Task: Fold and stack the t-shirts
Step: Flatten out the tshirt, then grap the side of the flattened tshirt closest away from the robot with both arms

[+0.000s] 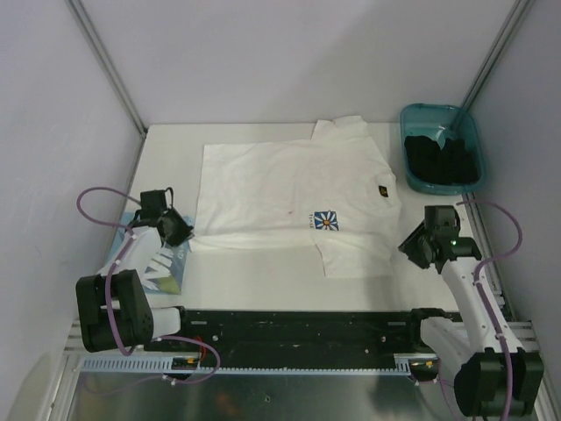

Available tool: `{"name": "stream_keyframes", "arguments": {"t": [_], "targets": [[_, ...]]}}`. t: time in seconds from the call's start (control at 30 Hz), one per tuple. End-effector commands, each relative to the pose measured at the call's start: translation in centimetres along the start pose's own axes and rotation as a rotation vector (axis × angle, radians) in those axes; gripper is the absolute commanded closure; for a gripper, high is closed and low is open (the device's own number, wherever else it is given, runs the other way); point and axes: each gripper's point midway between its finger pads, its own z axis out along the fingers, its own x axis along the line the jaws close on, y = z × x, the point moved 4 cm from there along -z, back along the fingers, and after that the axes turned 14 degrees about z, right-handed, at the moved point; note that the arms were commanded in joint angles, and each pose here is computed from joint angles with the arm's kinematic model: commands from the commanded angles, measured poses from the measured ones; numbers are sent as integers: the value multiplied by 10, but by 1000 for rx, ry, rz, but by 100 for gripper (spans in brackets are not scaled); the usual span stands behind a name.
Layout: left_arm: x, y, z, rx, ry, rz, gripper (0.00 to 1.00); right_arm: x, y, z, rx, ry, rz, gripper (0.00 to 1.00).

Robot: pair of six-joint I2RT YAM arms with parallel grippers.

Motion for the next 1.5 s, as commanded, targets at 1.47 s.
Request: {"name": "stream_keyframes", "arguments": {"t": [1.47], "targets": [[-2, 1, 1, -11, -7, 20, 100, -39, -81, 64, 56, -207, 65, 59]]}}
